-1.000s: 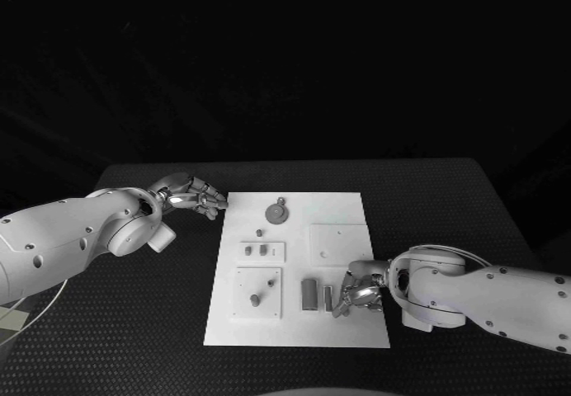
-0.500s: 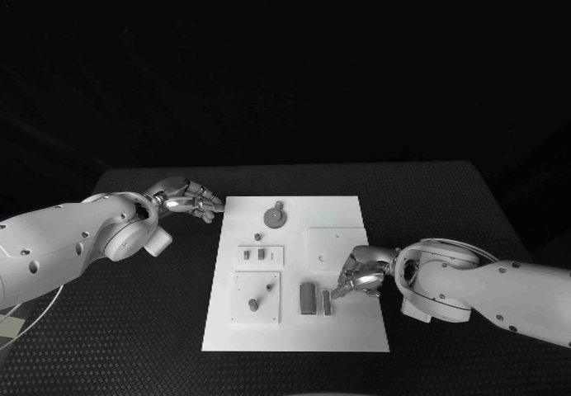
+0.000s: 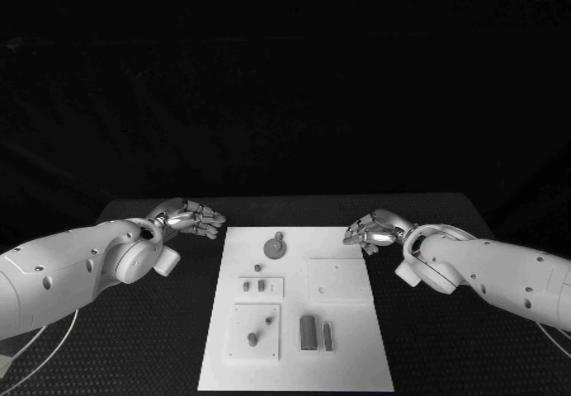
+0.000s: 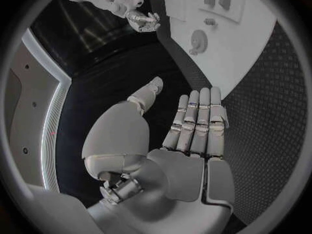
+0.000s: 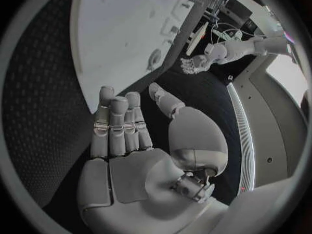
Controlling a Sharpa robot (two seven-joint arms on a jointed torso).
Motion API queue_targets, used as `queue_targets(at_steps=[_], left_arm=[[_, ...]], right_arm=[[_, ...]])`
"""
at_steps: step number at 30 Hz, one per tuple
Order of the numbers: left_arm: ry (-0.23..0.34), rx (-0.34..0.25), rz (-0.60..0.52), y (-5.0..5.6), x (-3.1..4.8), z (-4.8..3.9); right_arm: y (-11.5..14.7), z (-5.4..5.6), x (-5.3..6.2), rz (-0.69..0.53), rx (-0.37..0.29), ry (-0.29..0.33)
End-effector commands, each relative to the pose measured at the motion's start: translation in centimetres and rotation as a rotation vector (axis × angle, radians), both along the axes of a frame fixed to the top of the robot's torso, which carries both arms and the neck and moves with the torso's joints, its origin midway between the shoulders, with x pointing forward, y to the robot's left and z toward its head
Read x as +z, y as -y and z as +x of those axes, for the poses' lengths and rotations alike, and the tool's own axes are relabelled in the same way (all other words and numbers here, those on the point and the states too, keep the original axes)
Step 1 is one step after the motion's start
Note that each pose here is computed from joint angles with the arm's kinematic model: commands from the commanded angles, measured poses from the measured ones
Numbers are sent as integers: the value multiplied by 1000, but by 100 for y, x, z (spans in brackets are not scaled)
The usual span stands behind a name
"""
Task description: Assemble the parts on the task board
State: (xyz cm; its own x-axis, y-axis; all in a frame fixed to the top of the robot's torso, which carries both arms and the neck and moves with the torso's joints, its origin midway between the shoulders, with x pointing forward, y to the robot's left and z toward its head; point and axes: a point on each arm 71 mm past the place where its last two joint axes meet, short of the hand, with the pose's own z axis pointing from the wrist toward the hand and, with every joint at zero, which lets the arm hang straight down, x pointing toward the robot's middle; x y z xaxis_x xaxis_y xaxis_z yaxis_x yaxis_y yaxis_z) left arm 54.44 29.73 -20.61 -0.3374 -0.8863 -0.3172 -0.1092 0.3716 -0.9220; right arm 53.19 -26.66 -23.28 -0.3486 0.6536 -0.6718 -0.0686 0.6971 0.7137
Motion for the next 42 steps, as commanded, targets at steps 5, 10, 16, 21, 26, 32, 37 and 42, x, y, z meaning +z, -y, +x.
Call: queue_targets(at_steps=[5,10,16,21,26,32,37,42], left_arm=[[75,45,-101,91,53,171],[96,43,-121,220,54,249],[112,81,-132,224,63,302],[101,76,-161,263,56,336],[108,42,-177,352,60,348],[90,53,-148,358,22,348],[98,64,-167,406,-8,295],[116,94,-208,517,-72,161]], right_arm=[[-70,339,145,299,-56,50],[-177,486,132,406,-75,46],[-255,535,65,484,-75,35],[-302,504,-6,535,-53,17],[-276,483,-70,556,-42,-12],[-206,486,-80,511,-88,-1],[-237,449,-76,529,-96,10],[-308,353,-65,570,-117,31]])
